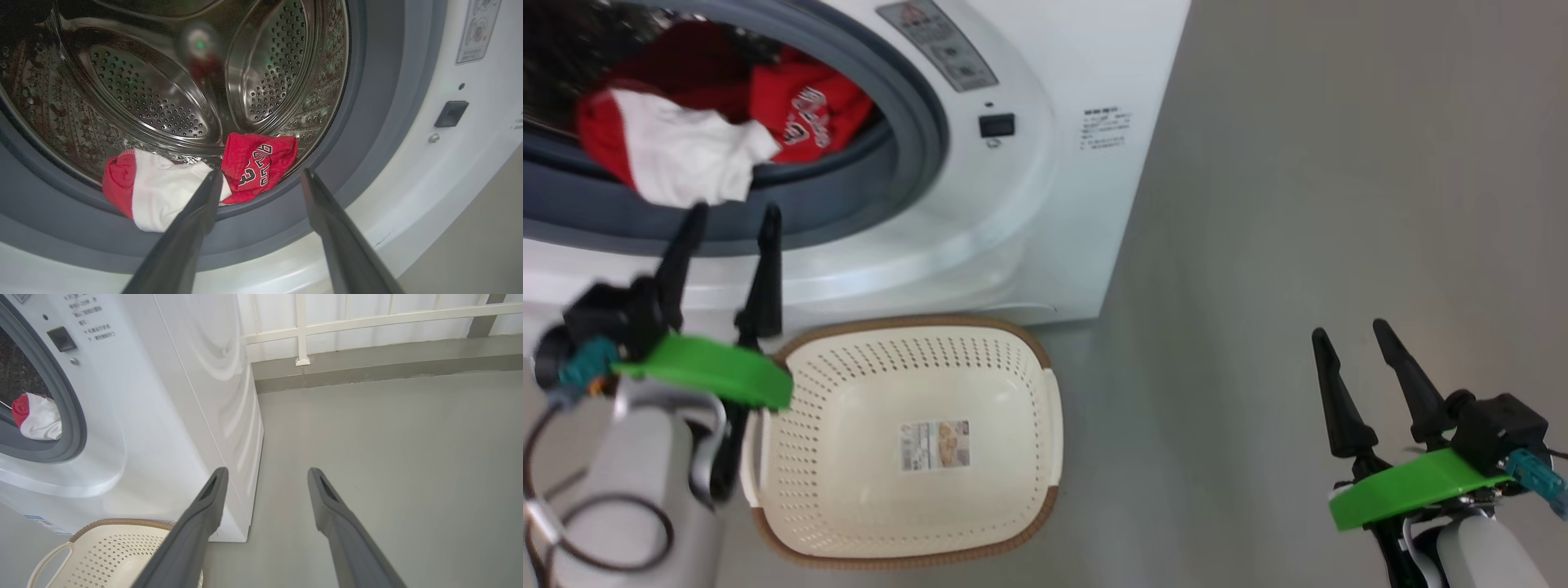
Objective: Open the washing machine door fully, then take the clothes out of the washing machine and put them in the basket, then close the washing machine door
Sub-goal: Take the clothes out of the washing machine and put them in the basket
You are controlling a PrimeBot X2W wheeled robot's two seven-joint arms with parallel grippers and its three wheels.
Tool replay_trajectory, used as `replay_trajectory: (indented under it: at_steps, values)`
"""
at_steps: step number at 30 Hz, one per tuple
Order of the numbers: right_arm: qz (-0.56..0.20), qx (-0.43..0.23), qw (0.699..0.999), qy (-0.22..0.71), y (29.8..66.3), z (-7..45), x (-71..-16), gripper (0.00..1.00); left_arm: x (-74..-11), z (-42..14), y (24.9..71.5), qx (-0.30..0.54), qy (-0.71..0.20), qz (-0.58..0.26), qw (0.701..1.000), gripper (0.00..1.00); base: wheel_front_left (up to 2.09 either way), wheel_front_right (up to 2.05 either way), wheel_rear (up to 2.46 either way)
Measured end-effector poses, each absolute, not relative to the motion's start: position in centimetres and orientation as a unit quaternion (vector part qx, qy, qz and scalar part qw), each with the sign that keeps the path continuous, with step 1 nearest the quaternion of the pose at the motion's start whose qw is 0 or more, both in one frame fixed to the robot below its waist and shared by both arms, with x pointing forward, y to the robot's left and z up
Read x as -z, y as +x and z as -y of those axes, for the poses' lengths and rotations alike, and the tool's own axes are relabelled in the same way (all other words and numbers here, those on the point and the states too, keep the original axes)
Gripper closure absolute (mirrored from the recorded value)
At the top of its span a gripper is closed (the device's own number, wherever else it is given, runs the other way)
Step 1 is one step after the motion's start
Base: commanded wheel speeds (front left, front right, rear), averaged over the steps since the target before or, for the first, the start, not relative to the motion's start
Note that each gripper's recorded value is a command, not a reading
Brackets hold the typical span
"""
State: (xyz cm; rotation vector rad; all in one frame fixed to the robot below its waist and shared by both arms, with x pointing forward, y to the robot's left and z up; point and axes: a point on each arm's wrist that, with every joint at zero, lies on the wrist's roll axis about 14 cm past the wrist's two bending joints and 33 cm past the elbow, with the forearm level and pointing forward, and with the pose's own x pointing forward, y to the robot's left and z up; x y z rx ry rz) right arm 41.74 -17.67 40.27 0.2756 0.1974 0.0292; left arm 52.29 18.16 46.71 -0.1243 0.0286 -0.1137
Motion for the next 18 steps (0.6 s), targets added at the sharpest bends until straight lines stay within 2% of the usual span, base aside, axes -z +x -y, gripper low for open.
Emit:
replay_trajectory:
  at_steps: [10,18]
  values:
    - [-0.110,0.004,0.985,0.134,43.1,18.8,-38.6,0.00,-46.0,-17.6,58.5,0.072,-0.054,-0.015,0.996,0.00,0.00,0.00,0.00]
    - [-0.122,0.017,0.984,0.130,43.7,19.6,-37.1,0.00,-42.7,-17.1,61.7,0.079,-0.062,-0.053,0.994,0.00,0.00,0.00,0.00]
